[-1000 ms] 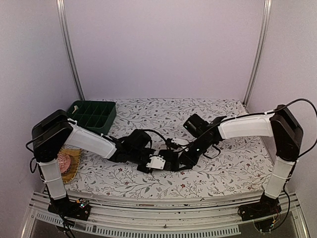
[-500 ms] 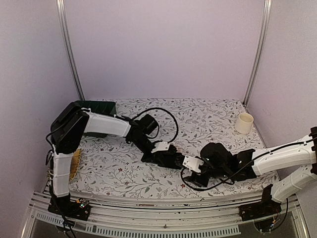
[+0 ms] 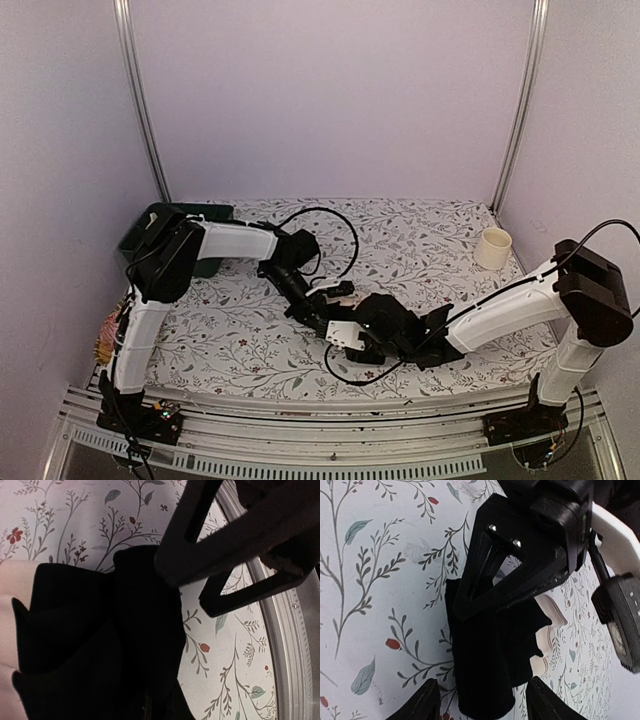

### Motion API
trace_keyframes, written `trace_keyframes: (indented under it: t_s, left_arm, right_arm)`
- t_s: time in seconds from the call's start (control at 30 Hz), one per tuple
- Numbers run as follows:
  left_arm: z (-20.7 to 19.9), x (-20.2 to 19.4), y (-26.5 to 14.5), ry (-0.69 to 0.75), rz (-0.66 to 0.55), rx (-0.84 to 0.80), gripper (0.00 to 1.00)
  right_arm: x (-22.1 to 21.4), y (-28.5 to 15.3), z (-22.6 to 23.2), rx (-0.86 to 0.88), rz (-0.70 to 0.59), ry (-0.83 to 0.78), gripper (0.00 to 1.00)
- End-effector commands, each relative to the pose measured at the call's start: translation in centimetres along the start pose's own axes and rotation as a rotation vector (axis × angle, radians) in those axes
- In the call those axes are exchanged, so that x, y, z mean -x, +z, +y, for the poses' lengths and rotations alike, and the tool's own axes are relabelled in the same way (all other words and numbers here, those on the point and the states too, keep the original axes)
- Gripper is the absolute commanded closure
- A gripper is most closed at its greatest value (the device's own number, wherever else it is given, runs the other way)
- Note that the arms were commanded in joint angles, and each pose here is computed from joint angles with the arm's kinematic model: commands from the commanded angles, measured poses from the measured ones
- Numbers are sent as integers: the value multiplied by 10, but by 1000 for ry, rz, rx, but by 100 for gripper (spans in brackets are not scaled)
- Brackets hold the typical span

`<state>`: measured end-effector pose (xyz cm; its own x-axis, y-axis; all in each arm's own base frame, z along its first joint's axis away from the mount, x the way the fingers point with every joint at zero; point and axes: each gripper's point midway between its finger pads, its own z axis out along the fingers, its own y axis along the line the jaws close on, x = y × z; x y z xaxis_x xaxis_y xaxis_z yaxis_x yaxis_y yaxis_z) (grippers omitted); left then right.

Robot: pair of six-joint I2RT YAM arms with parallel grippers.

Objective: Roll the underwear
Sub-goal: Roll the underwear at the center of the board.

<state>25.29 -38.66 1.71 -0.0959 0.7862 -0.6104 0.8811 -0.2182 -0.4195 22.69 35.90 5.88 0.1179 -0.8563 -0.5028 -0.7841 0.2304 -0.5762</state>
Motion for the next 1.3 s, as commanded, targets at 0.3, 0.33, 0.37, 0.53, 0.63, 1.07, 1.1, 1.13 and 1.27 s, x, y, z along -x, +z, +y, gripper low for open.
trace_keyframes:
  t_s: [0.3,0.33,0.37,0.53,0.63,1.07,1.1,1.13,1.27]
  left_arm:
    - [-7,-41,5,-206,57,-147,100]
    - [-6,-41,4,-214,51,-150,100]
    - [-6,-40,4,-215,45,-155,100]
    - [-4,-42,2,-221,30,-162,100]
    - [-2,-39,-2,-202,30,-143,88]
    - [-14,-2,-79,103,-41,254,30]
    - [-16,-1,-88,131,-57,297,29]
    - [-18,-2,-95,151,-78,328,28]
    - [-23,-13,-106,253,-103,473,29]
  right_arm:
    - [-6,43,6,24,110,-176,49]
    - [-9,44,5,27,120,-169,55]
    - [-12,46,4,30,130,-162,62]
    - [-16,47,11,73,141,-151,88]
    - [-16,49,17,130,162,-142,96]
    - [-9,30,60,485,258,100,97]
    - [-13,28,64,514,278,125,97]
    - [-8,27,65,549,277,146,97]
    - [-2,26,73,672,301,240,97]
